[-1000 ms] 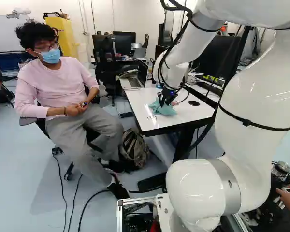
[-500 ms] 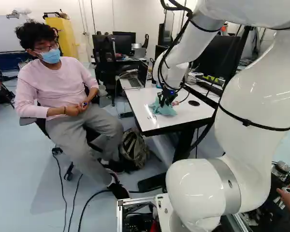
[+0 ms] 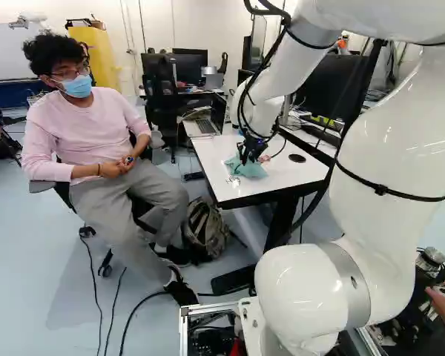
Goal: Clean the table with the green towel
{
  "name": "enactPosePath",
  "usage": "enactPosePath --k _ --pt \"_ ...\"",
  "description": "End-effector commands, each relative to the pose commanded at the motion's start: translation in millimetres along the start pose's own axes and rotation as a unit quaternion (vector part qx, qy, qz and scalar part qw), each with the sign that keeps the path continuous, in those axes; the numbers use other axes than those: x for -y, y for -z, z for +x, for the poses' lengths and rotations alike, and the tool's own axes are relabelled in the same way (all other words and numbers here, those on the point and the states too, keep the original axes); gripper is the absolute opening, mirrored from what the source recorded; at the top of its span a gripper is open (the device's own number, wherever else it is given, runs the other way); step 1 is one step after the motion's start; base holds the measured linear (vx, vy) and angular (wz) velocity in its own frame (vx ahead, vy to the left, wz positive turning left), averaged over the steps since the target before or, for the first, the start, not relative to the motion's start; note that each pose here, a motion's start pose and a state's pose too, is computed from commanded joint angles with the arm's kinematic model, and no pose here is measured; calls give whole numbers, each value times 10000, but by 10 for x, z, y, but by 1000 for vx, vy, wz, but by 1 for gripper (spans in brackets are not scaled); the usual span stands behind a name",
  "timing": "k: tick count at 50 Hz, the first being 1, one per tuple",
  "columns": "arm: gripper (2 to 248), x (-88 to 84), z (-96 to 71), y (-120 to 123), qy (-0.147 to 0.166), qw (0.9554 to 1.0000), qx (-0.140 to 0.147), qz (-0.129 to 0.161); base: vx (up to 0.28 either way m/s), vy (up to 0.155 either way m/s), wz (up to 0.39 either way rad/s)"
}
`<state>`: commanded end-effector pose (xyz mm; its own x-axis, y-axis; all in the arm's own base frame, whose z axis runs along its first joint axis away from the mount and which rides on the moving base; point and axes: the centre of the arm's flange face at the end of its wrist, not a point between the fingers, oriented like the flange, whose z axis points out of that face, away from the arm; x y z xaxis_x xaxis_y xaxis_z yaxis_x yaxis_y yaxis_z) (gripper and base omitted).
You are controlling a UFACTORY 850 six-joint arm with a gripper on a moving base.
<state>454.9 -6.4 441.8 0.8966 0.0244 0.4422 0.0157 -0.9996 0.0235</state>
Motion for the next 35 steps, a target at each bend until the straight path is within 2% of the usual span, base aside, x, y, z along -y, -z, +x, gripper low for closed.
enactPosePath --k 14,35 --pt "39 242 -112 60 242 9996 3 119 0 0 0" --pt "39 560 -369 186 593 9978 4 292 0 0 0"
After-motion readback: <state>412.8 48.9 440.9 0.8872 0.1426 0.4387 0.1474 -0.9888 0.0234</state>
